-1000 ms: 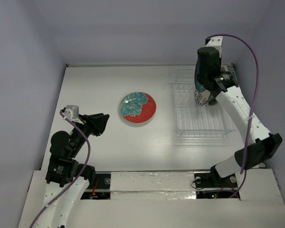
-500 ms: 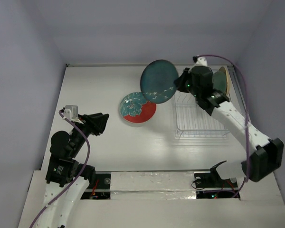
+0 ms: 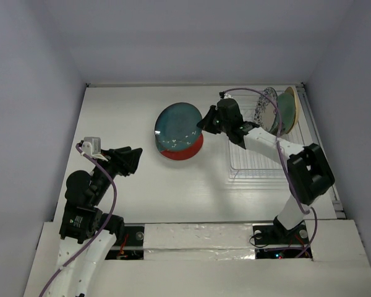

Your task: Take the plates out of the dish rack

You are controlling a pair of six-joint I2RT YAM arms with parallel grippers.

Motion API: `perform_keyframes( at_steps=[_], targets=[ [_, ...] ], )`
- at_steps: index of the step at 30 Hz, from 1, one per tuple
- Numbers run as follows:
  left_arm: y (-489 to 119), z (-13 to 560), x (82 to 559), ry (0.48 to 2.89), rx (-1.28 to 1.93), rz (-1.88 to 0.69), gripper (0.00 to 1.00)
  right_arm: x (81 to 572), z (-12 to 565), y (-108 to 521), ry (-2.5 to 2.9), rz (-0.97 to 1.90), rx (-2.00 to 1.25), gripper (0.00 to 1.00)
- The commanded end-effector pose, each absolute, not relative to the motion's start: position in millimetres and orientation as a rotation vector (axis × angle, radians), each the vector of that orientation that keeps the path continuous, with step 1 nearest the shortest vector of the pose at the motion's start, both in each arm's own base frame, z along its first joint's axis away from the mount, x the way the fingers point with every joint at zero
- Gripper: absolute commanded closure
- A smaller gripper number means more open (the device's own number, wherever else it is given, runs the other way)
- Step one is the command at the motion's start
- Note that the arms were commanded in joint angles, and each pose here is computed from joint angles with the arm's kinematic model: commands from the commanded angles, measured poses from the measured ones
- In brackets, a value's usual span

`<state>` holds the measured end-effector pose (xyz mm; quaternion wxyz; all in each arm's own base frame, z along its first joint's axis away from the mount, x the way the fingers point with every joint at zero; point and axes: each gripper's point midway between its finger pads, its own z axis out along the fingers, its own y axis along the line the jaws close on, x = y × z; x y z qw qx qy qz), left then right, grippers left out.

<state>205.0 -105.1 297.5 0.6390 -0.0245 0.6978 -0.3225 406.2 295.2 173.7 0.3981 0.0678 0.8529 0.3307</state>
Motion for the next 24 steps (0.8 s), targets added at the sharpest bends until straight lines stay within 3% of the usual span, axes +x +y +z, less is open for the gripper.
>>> perform_keyframes(
  at_steps=[1, 12, 16, 20, 24],
  targets=[
    [-104.3, 304.7, 205.7, 1.56, -0.056, -0.739, 0.51, 424.4, 250.3, 325.2, 1.874, 1.094, 0.19, 1.0],
    [-104.5, 307.4, 204.2, 1.549, -0.052, -0.743, 0.51, 424.3, 198.8, 328.5, 1.96, 1.085, 0.22, 0.95],
    [-104.5, 306.7, 204.3, 1.551, -0.051, -0.741, 0.51, 419.3, 181.2, 326.7, 1.995, 1.079, 0.228, 0.86],
    [-104.7, 307.4, 203.9, 1.548, -0.051, -0.745, 0.51, 415.4, 159.6, 324.9, 2.062, 1.045, 0.228, 0.68],
    [-104.6, 307.7, 203.3, 1.547, -0.051, -0.745, 0.51, 413.7, 137.6, 313.3, 2.117, 0.941, 0.222, 0.57]
  ],
)
